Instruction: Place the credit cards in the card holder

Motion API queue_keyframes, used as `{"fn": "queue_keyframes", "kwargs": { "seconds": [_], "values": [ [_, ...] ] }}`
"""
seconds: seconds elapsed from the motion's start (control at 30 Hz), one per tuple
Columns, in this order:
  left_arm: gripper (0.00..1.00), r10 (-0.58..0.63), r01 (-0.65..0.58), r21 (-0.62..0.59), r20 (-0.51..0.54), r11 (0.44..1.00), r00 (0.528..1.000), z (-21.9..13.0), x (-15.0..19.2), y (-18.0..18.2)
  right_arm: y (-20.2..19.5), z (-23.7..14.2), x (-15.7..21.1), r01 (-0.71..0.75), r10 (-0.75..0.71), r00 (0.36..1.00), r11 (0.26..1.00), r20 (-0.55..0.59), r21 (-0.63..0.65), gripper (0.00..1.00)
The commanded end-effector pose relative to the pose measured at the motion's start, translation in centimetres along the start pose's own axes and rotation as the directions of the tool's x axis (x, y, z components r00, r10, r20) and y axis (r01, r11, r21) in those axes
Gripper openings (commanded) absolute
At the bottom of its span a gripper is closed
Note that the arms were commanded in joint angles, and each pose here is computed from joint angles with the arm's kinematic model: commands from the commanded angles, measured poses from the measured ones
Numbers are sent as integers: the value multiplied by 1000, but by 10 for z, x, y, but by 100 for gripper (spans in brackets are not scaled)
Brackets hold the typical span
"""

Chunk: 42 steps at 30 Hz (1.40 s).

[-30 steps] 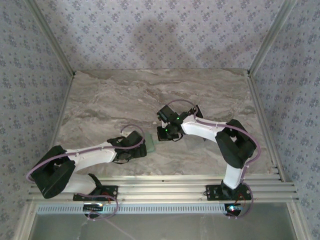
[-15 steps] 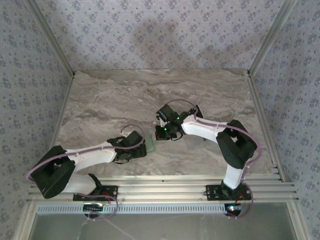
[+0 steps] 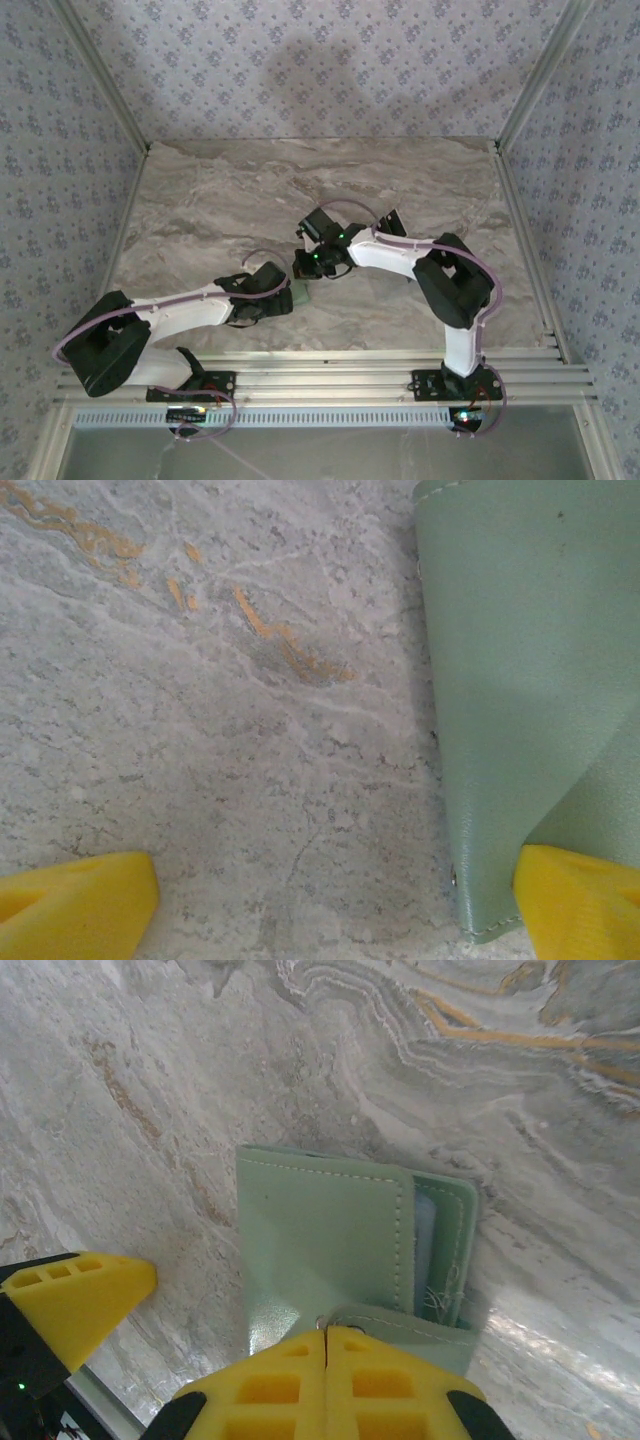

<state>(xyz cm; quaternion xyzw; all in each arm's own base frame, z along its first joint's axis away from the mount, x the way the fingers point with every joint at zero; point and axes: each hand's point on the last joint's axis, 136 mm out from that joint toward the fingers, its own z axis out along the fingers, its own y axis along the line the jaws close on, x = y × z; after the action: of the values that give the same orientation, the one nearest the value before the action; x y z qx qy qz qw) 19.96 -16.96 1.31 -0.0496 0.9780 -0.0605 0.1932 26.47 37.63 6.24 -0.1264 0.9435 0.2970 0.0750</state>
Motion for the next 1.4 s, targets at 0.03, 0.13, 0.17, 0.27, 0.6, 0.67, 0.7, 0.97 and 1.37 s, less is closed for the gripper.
{"fn": "queue_keyframes", "kwargs": {
  "seconds": [0.03,0.13,0.17,0.27,0.6,0.67,0.7,0.97,1.37],
  "values": [
    [94,44,-45,-6,-126,999,991,20,34,11,14,8,-3,0,-1,1000,999,-12,-36,0],
    [93,46,-47,-5,-128,999,991,20,35,10,14,13,-2,-3,2,1000,999,-21,-38,0],
    [93,45,-46,-3,-127,999,991,20,34,10,14,14,-3,-2,2,1000,999,-21,-40,0],
    [93,47,-48,-2,-131,999,990,21,35,10,14,17,-2,-4,2,1000,999,-28,-39,0],
    [92,45,-44,10,-127,999,991,20,35,8,8,24,8,-17,15,998,999,-56,-29,0],
    [92,45,-44,11,-126,999,991,19,35,9,7,21,8,-17,16,999,999,-49,-31,0],
    [91,45,-43,11,-125,999,991,19,35,9,8,20,7,-17,15,999,999,-46,-31,0],
    [91,42,-41,12,-125,999,991,20,36,9,13,9,8,-10,9,1000,999,-26,-42,0],
    [90,42,-41,11,-126,999,991,20,36,9,11,11,14,-11,10,999,999,-42,-39,0]
  ]
}}
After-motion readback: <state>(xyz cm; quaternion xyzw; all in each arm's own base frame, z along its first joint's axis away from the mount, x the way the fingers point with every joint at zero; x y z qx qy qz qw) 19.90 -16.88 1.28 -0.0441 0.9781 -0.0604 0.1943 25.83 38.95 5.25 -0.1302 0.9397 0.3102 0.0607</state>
